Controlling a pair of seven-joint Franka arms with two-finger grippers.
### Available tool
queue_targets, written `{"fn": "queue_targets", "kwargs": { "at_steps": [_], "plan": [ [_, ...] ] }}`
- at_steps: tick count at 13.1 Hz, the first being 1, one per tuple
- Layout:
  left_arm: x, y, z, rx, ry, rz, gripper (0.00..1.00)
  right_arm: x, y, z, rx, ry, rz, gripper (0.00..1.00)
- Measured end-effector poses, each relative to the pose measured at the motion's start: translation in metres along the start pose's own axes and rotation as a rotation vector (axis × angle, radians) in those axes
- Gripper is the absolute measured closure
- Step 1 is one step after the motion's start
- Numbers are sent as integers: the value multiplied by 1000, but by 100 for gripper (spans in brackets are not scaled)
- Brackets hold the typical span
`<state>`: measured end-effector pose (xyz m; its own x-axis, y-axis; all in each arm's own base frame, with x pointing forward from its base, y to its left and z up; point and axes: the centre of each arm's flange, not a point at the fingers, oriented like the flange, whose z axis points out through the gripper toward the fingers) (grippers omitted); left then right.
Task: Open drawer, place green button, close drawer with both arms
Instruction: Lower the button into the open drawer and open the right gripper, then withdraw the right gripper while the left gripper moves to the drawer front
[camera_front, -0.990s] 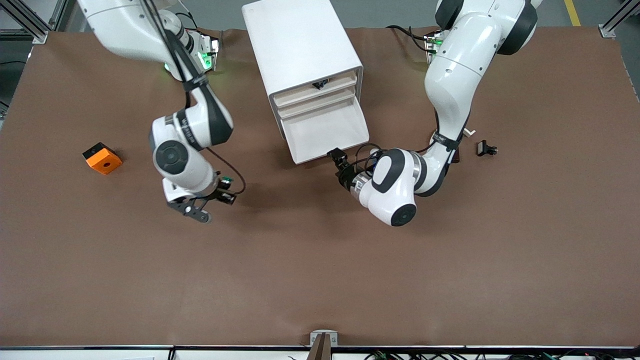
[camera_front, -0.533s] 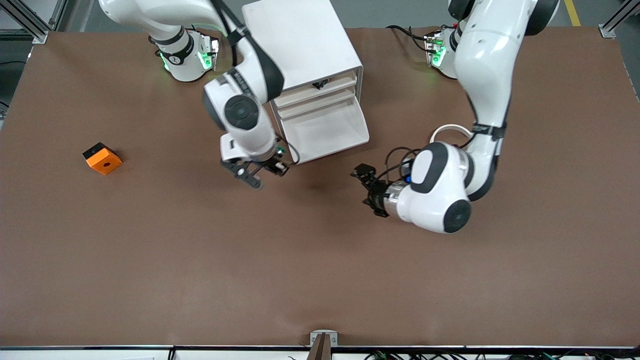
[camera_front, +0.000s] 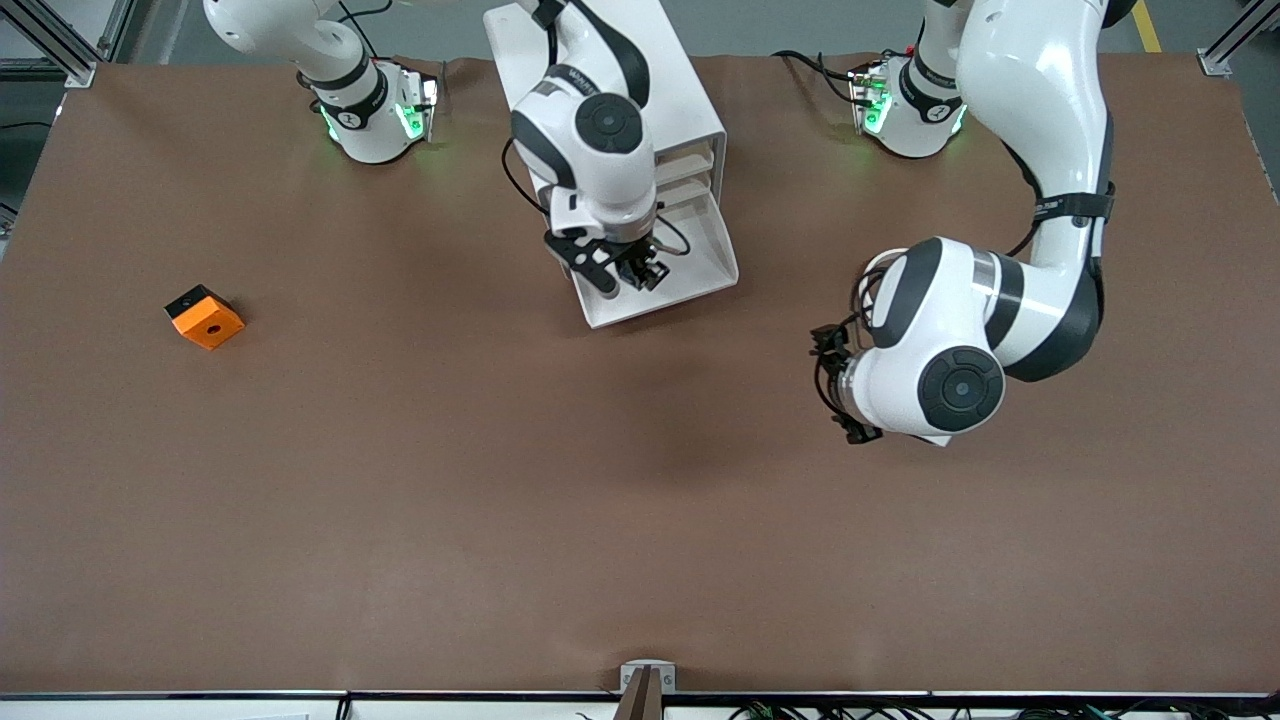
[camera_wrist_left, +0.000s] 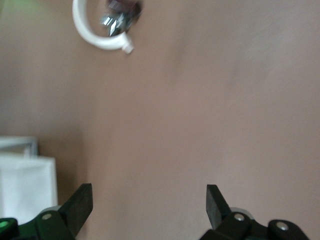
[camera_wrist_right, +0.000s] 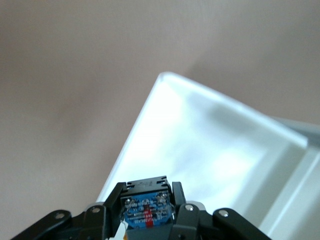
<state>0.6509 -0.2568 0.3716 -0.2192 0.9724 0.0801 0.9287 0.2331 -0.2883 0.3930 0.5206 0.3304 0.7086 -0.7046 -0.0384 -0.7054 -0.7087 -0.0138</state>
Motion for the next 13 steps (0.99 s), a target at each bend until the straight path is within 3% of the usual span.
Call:
{"fn": "queue_targets", "kwargs": {
  "at_steps": [3, 6, 10, 13],
  "plan": [
    [29, 9, 6, 36, 92, 215, 0, -28, 0, 20, 18, 1, 40, 58],
    [54, 15, 12, 63, 106, 344, 0, -30, -3, 48, 20, 10, 80, 58],
    [42, 23, 41, -31, 82, 419, 0, -33, -2, 63, 14, 24, 100, 58],
    [22, 11, 76, -48, 131, 586, 0, -31, -3, 62, 15, 27, 108, 57]
  ]
}}
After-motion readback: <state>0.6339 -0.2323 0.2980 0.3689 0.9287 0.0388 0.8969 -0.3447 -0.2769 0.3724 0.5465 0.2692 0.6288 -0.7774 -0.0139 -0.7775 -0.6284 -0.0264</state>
